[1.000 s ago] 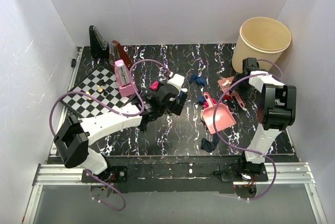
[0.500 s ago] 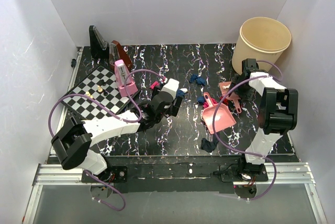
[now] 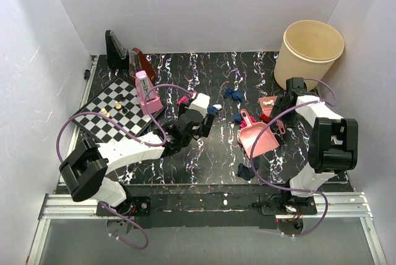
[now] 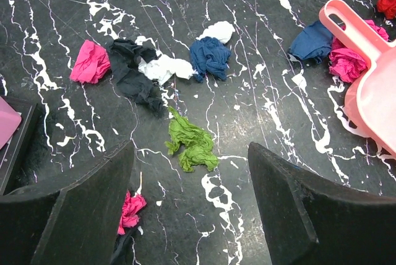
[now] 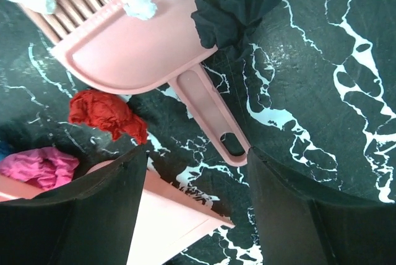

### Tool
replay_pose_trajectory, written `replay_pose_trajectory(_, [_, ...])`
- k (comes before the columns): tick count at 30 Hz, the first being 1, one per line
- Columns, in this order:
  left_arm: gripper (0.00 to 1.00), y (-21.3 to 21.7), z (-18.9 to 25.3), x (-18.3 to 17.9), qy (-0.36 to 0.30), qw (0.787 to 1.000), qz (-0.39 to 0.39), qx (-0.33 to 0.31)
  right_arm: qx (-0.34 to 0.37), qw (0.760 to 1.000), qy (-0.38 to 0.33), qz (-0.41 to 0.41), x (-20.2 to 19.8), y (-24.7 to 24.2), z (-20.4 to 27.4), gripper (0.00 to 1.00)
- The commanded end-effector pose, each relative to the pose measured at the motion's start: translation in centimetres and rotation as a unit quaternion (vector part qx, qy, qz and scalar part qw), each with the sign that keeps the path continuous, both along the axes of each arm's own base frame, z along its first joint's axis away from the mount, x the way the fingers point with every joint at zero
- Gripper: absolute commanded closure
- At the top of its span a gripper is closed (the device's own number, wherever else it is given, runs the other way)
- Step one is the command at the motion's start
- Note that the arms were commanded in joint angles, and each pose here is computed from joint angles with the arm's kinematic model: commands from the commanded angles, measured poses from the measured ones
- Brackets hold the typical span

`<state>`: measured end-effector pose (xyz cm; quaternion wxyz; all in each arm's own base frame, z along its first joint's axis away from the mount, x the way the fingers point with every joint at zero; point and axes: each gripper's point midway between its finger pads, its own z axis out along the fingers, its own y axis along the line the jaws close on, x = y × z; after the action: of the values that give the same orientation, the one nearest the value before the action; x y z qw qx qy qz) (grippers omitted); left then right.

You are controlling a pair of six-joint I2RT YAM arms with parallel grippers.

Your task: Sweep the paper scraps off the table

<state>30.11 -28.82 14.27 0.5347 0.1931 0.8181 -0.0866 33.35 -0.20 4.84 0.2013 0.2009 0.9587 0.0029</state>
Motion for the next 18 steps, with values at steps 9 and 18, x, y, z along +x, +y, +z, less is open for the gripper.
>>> replay_pose_trajectory(9, [0.27, 1.1, 2.6, 0.5, -0.038, 0.999, 0.019, -0.012, -0.038, 0.997, 0.073, 0.006, 1.3, -0.9, -3.1, 0.42])
replay_pose_trajectory(18, [0.28, 1.3, 2.5, 0.6, -0.039, 0.999, 0.026, -0.011, -0.059, 0.995, 0.068, 0.044, 1.1, 1.7, -3.1, 0.89])
